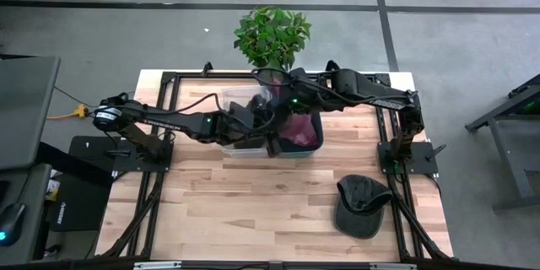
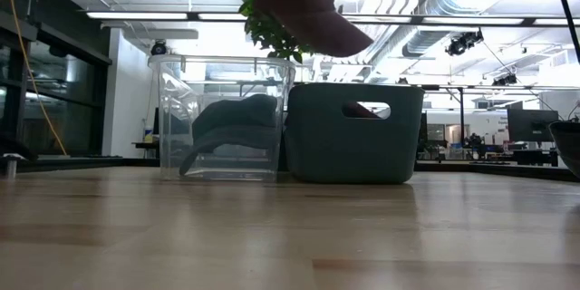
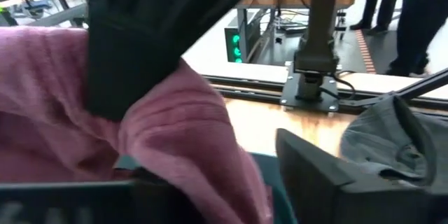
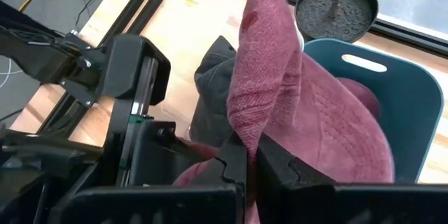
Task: Pick & Place hat
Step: Put the red cap into the blue bin
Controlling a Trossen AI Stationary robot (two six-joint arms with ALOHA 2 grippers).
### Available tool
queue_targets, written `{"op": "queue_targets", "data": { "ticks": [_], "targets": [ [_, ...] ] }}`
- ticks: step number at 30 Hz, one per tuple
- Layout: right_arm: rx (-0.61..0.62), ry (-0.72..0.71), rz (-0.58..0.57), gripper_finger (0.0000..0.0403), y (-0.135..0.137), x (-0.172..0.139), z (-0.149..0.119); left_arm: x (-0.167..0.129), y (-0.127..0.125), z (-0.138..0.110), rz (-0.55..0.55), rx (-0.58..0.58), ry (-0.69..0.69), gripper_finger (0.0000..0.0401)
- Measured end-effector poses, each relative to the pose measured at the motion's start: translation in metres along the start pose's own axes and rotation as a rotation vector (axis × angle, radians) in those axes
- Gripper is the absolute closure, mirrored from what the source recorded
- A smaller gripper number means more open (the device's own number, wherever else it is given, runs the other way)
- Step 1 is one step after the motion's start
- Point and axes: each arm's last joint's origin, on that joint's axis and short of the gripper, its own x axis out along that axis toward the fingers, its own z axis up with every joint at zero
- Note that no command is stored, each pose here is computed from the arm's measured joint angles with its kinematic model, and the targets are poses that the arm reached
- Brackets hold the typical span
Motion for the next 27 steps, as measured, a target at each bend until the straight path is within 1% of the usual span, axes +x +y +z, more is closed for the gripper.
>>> {"op": "queue_targets", "data": {
  "ticks": [3, 6, 9, 11, 14, 18, 25, 27],
  "targets": [
    [-0.004, -0.001, 0.006, 0.0402, 0.001, -0.001, -0.001, -0.002, -0.004, 0.000, -0.012, -0.014, -0.002, 0.0183],
    [-0.006, -0.006, 0.010, 0.0402, 0.002, -0.001, -0.002, -0.004, -0.009, 0.000, -0.005, -0.033, -0.003, 0.0142],
    [-0.009, -0.009, 0.009, 0.0402, 0.003, -0.002, -0.003, -0.007, -0.013, 0.000, 0.018, -0.030, -0.003, 0.0112],
    [-0.013, -0.007, 0.012, 0.0402, 0.004, -0.002, -0.005, -0.008, -0.015, 0.000, 0.042, -0.029, -0.005, 0.0099],
    [-0.018, -0.006, 0.017, 0.0402, 0.005, -0.004, -0.007, -0.013, -0.018, 0.001, 0.054, -0.028, -0.010, 0.0090],
    [-0.026, -0.011, 0.029, 0.0403, 0.005, -0.014, -0.009, -0.019, -0.021, 0.005, 0.070, -0.035, -0.030, 0.0089],
    [-0.037, -0.011, 0.048, 0.0403, 0.000, -0.040, -0.018, -0.032, -0.028, 0.008, 0.118, -0.022, -0.028, 0.0089],
    [-0.043, -0.003, 0.050, 0.0403, -0.002, -0.047, -0.022, -0.041, -0.030, 0.008, 0.123, -0.006, -0.016, 0.0089]
  ]
}}
